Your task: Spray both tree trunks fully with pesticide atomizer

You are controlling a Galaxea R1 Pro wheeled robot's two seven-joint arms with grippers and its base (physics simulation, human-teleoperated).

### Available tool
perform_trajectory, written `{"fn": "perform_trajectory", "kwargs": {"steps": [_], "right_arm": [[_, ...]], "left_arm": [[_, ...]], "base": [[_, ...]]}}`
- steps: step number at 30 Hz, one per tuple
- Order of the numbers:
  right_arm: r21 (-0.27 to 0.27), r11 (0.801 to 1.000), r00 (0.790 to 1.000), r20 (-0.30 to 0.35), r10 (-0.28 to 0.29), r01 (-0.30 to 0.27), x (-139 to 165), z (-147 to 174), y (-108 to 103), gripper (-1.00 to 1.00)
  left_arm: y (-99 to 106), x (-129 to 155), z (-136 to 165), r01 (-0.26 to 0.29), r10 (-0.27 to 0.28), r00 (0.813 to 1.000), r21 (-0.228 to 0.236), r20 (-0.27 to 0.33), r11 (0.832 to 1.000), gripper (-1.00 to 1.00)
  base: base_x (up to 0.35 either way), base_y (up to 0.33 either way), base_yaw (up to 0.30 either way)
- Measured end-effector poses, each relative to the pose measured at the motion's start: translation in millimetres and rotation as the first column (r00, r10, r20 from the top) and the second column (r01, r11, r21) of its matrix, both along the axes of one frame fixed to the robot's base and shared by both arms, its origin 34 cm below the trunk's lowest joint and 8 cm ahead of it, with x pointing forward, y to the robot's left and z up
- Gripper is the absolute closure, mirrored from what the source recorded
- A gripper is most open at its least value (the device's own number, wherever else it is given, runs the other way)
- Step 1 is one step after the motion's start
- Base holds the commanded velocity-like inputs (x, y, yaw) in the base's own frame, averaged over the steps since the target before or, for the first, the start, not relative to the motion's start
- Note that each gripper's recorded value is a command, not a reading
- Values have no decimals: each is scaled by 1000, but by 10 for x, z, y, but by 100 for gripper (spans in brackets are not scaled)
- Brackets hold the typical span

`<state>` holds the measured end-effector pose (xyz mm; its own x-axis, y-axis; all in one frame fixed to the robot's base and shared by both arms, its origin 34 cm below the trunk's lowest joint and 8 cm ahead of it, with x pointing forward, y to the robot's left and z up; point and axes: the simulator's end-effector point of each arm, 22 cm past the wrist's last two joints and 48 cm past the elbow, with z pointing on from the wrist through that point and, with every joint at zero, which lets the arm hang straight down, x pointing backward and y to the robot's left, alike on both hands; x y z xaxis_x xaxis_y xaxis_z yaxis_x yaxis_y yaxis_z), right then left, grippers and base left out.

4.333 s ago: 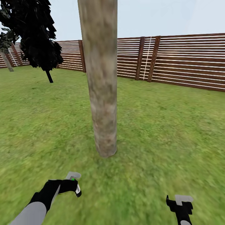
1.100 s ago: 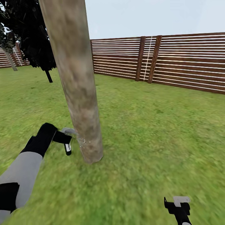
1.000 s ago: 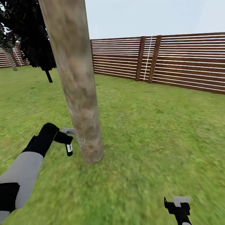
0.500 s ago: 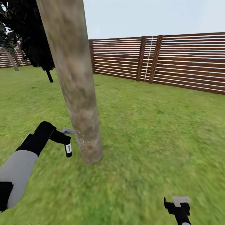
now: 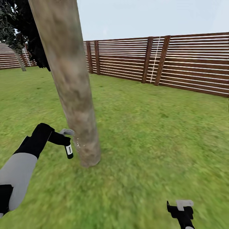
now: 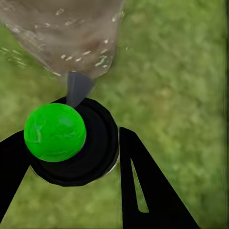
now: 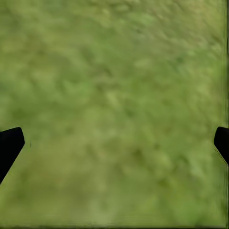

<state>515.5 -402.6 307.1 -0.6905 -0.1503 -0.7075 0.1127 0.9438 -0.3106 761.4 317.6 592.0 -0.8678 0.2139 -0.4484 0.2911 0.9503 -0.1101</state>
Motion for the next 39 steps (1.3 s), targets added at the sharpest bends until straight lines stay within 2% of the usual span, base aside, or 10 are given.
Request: {"fn": "perform_trajectory", "kwargs": {"steps": [8, 14, 16, 19, 20, 23, 29, 36, 37, 39], "right_arm": [[0, 1000, 1000, 0, 1, -1, 0, -1, 1, -100], [0, 1000, 1000, 0, 1, -1, 1, 1, 3, -100], [0, 1000, 1000, 0, 1, -1, 2, 2, 3, -100], [0, 1000, 1000, 1, 1, -1, 2, 4, 3, -100], [0, 1000, 1000, 1, 1, -1, 1, 4, 3, -100], [0, 1000, 1000, 1, 1, -1, 0, 4, 2, -100], [-2, 1000, 1000, 0, -2, 2, -1, 2, -13, -100], [0, 1000, 1000, 0, 1, -1, 1, 0, 1, -100], [0, 1000, 1000, 1, 0, 0, 2, 5, 2, -100], [0, 1000, 1000, 0, 1, -1, 1, 3, 3, -100]], "left_arm": [[13, 2, 5, -3, 3, 1000, -1, 1, 1000, 100], [62, 2, 14, -9, 9, 1000, 6, 2, 1000, 100], [182, 15, 15, -35, 35, 999, 23, 10, 999, 100], [426, 67, -6, -114, 112, 993, 85, 34, 990, 100], [441, 80, -12, -126, 123, 992, 96, 39, 987, 100], [264, 96, -135, -130, 127, 991, 122, 31, 984, 100], [304, 61, -227, -142, 141, 990, 148, 23, 979, 100], [393, 47, -224, -165, 164, 986, 141, 23, 976, 100], [462, 25, -264, -179, 177, 984, 178, 27, 968, 100], [492, -90, -430, -186, 189, 982, 197, 6, 963, 100]], "base": [[-163, -266, 10], [-95, -265, 241], [158, -227, 275], [230, -191, 266], [266, -159, 141], [282, -143, 25], [32, -214, 1], [-177, -214, 82], [191, -225, 275], [223, -206, 158]]}}
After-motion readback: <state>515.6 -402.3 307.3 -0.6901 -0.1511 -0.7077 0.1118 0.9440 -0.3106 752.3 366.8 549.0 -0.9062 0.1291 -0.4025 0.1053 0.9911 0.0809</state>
